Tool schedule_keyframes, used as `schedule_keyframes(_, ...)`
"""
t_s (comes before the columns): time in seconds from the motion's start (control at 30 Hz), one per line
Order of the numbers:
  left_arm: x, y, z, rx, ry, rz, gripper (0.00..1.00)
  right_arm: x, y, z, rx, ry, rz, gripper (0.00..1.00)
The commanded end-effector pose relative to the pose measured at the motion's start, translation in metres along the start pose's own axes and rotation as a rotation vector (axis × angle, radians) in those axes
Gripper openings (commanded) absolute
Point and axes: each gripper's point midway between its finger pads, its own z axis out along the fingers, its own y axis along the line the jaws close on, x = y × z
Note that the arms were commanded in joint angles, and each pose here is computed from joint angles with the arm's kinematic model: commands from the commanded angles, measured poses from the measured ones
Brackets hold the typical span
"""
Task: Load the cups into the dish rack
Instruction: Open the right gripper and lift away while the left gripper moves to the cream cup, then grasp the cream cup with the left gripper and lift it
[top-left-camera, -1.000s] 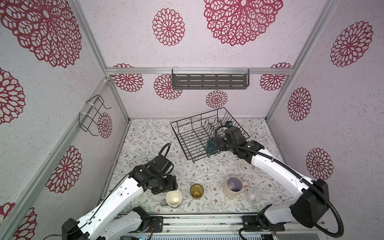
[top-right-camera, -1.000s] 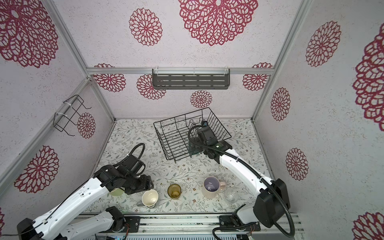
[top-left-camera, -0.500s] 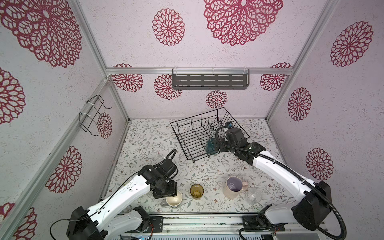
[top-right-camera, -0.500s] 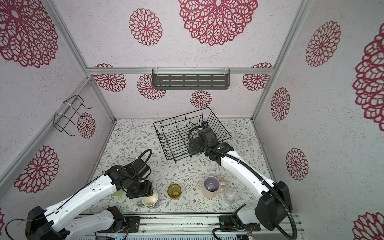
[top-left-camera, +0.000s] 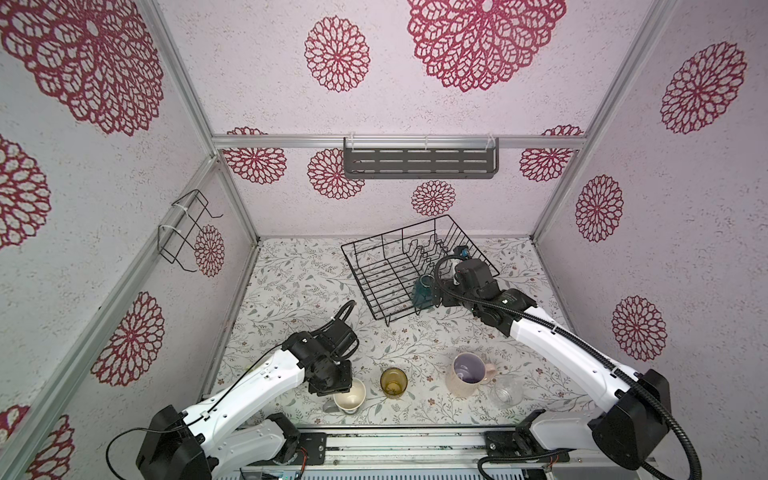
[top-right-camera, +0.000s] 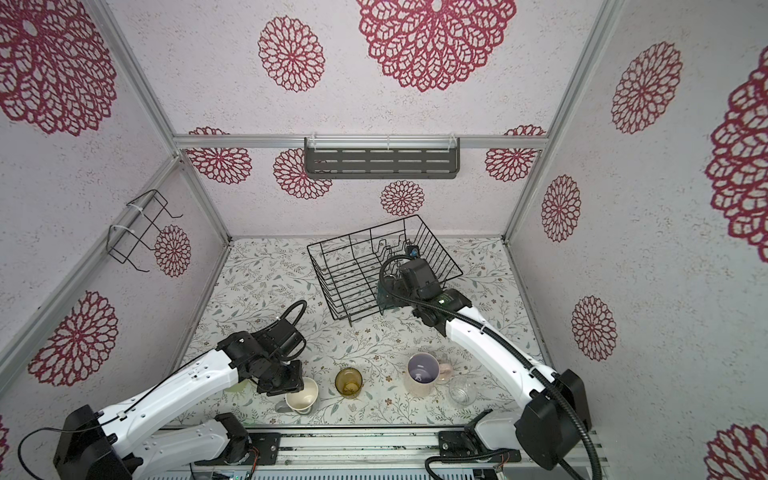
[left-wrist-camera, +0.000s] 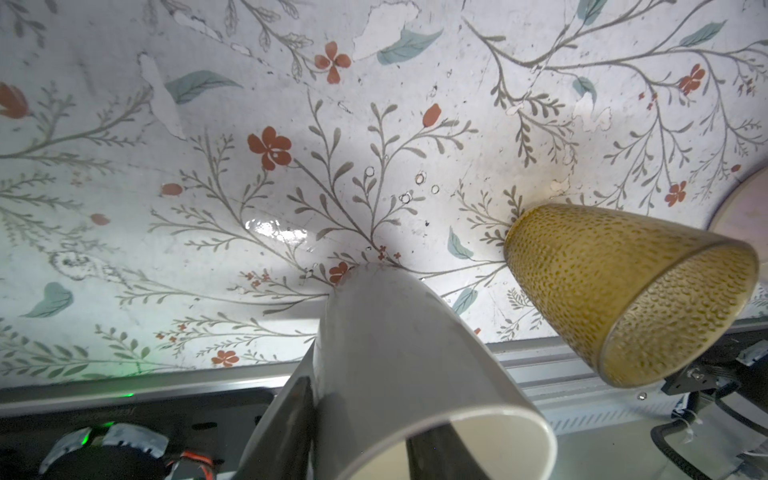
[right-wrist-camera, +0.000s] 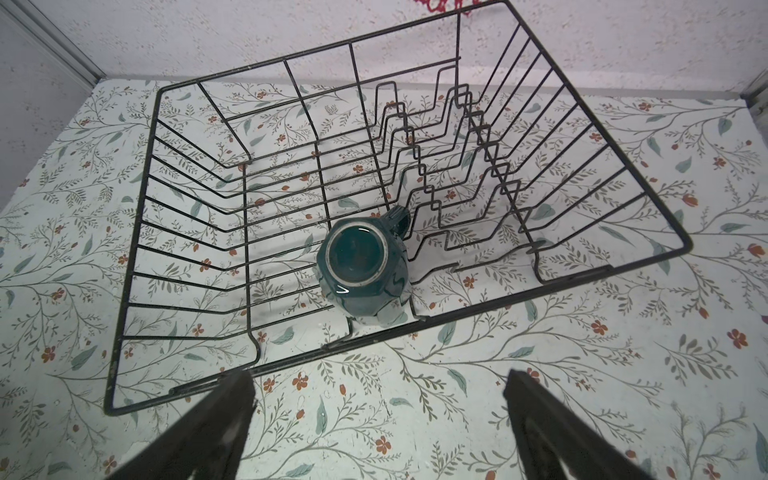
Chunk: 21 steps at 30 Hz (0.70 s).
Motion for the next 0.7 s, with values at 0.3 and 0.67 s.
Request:
schedule_keyframes(0.3,-0.024,-0.010,-0.005,-0.038,-0.075,0.006,0.13,-0.025,-0.008,-0.030,-0.019,-0.165,0.072,0.97)
schedule_keyframes(0.67,-0.046,-0.028,-0.049,0.061,-0.242,0.006,0.00,-0.022,-0.002,-0.031,-0.055,-0.155,0.053,0.97)
